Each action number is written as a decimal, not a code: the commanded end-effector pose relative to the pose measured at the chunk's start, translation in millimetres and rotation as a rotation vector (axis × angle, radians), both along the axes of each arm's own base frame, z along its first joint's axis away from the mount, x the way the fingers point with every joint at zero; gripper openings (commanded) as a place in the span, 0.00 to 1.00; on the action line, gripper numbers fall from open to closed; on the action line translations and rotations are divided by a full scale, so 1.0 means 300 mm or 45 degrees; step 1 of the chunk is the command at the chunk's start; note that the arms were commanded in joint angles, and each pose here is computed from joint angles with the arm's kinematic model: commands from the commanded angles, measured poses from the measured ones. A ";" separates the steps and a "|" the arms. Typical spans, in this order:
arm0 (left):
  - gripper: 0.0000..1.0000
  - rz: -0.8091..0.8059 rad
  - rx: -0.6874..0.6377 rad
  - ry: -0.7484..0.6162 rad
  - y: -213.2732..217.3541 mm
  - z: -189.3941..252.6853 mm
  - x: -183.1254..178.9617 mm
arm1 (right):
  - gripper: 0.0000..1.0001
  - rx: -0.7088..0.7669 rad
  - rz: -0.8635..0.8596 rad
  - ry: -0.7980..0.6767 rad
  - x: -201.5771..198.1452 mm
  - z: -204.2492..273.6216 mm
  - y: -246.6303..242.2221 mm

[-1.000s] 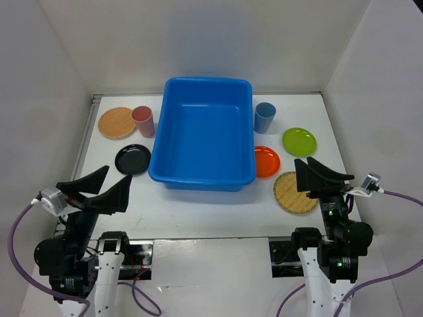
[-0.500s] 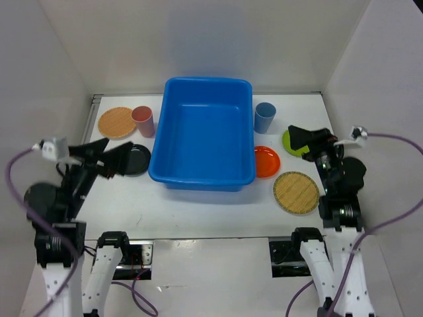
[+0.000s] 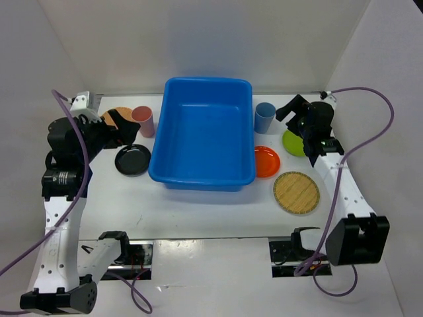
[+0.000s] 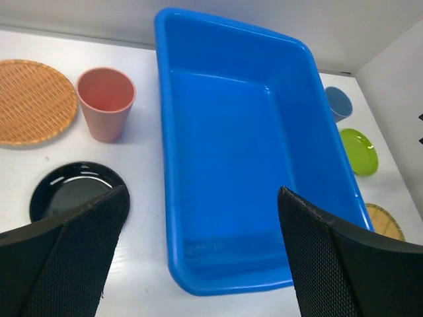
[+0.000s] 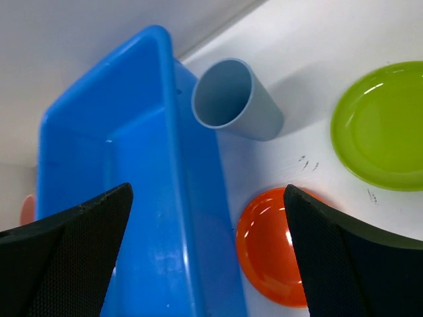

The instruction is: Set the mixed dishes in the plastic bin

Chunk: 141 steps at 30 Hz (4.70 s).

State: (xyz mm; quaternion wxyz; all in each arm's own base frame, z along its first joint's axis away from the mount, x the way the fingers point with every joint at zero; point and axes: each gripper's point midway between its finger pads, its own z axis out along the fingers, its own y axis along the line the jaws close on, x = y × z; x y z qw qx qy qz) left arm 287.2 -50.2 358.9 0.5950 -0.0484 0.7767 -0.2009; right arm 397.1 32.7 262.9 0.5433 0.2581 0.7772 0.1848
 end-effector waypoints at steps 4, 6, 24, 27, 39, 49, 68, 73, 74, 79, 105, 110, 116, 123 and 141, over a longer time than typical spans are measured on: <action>0.99 -0.069 0.093 -0.020 -0.006 0.012 0.067 | 0.98 -0.040 -0.084 0.010 0.134 -0.004 -0.024; 0.99 -0.091 0.118 0.001 -0.007 -0.007 0.093 | 0.96 -0.056 -0.104 0.046 0.185 -0.039 -0.023; 0.99 -0.058 0.159 0.043 0.021 -0.062 0.203 | 0.86 -0.076 -0.178 0.173 0.424 -0.225 -0.019; 0.99 -0.059 0.158 0.055 0.022 -0.072 0.210 | 0.83 -0.079 -0.177 0.193 0.446 -0.247 -0.017; 0.99 -0.062 0.154 0.100 0.023 -0.119 0.240 | 0.64 -0.122 -0.198 0.316 0.487 -0.388 -0.030; 0.99 -0.072 0.152 0.087 0.018 -0.112 0.242 | 0.18 -0.150 -0.198 0.325 0.512 -0.374 -0.036; 0.99 -0.086 0.153 0.061 0.005 -0.093 0.218 | 0.00 -0.212 -0.252 -0.198 0.094 0.374 0.144; 0.99 0.085 0.160 0.150 0.076 -0.140 0.242 | 0.00 -0.250 -0.070 -0.271 -0.014 0.449 0.219; 0.99 0.138 0.177 0.167 0.102 -0.154 0.254 | 0.00 -0.255 -0.034 -0.268 -0.032 0.436 0.225; 0.99 0.172 0.191 0.246 0.123 -0.192 0.302 | 0.00 -0.303 0.253 -0.152 -0.099 0.283 0.377; 0.99 0.452 0.183 0.490 0.285 -0.427 0.486 | 0.00 -0.451 0.423 0.485 -0.169 -0.363 0.522; 0.99 0.466 0.139 0.550 0.306 -0.505 0.532 | 0.00 -0.456 0.445 0.505 -0.189 -0.396 0.543; 0.99 0.490 0.155 0.586 0.327 -0.558 0.593 | 0.00 -0.467 0.480 0.556 -0.201 -0.465 0.563; 0.99 0.522 0.146 0.519 0.348 -0.529 0.696 | 0.00 -0.470 0.492 0.554 -0.202 -0.472 0.578; 0.99 0.565 0.237 0.596 0.360 -0.645 0.826 | 0.80 -0.300 0.440 0.212 -0.236 -0.077 0.561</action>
